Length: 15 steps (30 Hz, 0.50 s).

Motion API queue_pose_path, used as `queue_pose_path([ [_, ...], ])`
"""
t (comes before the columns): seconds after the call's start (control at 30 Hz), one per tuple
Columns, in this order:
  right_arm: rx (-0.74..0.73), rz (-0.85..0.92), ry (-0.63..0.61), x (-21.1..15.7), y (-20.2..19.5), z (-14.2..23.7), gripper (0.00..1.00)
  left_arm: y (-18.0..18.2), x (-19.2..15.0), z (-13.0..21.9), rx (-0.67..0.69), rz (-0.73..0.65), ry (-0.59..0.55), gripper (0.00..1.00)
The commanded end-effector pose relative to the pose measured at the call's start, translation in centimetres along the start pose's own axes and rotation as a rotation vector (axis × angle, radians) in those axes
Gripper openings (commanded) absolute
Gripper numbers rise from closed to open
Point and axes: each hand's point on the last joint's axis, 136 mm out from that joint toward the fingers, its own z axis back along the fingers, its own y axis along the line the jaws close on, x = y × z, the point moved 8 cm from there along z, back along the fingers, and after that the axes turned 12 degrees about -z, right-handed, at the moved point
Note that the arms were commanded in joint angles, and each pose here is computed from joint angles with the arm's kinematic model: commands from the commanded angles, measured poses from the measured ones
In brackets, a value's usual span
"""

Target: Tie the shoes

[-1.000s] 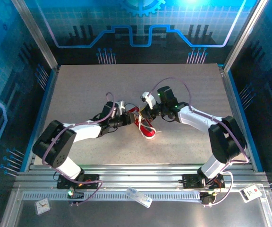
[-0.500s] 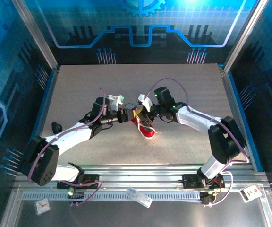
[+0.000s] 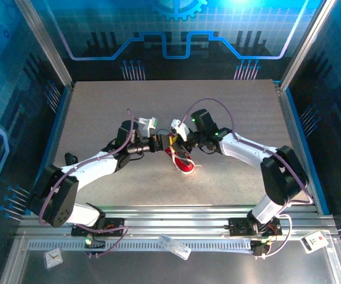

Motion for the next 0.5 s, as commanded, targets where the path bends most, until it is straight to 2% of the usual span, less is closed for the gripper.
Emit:
queue_pose_path([
  [0.0,0.013,0.037,-0.006,0.7,0.6,-0.2,0.0,-0.4,1.4,-0.6,-0.046,0.012,-0.04,0.44],
  [0.1,0.015,0.035,-0.013,0.8,0.6,-0.2,0.0,0.1,1.1,-1.0,-0.041,0.031,-0.031,0.36],
  [0.17,0.014,0.028,-0.011,0.6,0.6,-0.3,0.05,0.3,0.9,-1.2,-0.038,0.035,-0.025,0.21],
  [0.23,0.008,0.015,-0.016,0.5,0.5,-0.1,0.14,0.5,0.7,-1.1,-0.031,0.032,-0.017,0.0],
  [0.33,-0.007,-0.046,-0.055,0.6,0.1,1.3,0.41,0.8,0.7,-0.9,-0.015,0.036,0.01,0.0],
  [0.4,-0.007,-0.163,-0.112,0.9,-0.9,3.5,0.5,1.0,0.9,-0.6,-0.006,0.041,0.022,0.0],
  [0.47,-0.032,-0.282,-0.174,0.3,-2.5,5.8,0.53,1.0,1.1,-0.3,0.001,0.035,0.03,0.0],
])
